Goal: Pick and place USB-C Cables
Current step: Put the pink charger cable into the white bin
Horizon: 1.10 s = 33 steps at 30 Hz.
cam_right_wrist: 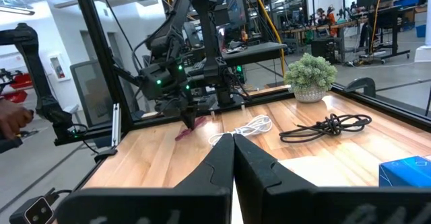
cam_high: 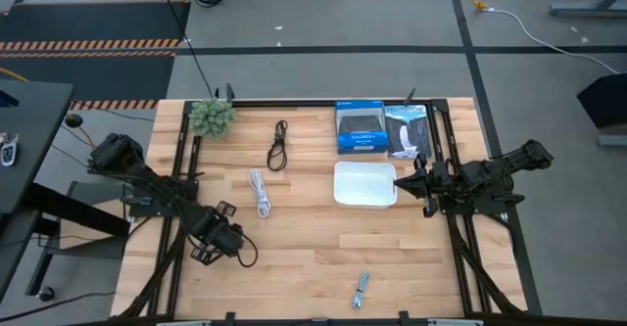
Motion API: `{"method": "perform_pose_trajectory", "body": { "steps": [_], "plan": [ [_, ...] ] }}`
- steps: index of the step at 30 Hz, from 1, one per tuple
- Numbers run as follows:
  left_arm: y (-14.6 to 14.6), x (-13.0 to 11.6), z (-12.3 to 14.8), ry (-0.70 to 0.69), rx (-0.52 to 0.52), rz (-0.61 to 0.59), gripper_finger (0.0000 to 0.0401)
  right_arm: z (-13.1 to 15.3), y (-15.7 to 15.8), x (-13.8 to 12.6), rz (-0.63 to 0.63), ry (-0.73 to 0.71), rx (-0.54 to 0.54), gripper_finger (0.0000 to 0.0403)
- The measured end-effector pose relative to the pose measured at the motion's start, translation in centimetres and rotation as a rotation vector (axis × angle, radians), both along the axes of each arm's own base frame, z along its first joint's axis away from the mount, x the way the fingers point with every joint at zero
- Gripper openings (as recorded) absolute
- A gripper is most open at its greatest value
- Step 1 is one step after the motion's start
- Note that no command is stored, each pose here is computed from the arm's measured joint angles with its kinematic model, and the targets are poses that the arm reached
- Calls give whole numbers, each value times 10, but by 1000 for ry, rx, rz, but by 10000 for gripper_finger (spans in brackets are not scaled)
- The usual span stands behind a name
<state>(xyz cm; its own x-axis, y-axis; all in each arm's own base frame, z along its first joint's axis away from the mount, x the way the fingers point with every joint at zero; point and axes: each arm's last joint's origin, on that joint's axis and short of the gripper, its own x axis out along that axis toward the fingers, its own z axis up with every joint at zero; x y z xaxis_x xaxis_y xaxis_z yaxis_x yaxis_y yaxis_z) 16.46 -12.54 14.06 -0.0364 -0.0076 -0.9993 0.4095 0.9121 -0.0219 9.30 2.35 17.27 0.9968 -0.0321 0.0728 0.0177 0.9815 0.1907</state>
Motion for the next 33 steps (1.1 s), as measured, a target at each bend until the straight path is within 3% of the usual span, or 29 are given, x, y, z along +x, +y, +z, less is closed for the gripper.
{"method": "perform_pose_trajectory", "body": {
  "steps": [7,15,27,33],
  "plan": [
    [-5,16,16,-72,-24,27,14,0,0,0,0,0,0,14],
    [8,52,44,-143,-155,156,13,0,0,0,0,0,0,14],
    [41,110,92,-473,-266,209,15,0,0,0,0,0,0,14],
    [65,131,114,-627,-288,292,15,0,0,0,0,0,0,14]
  ]
}}
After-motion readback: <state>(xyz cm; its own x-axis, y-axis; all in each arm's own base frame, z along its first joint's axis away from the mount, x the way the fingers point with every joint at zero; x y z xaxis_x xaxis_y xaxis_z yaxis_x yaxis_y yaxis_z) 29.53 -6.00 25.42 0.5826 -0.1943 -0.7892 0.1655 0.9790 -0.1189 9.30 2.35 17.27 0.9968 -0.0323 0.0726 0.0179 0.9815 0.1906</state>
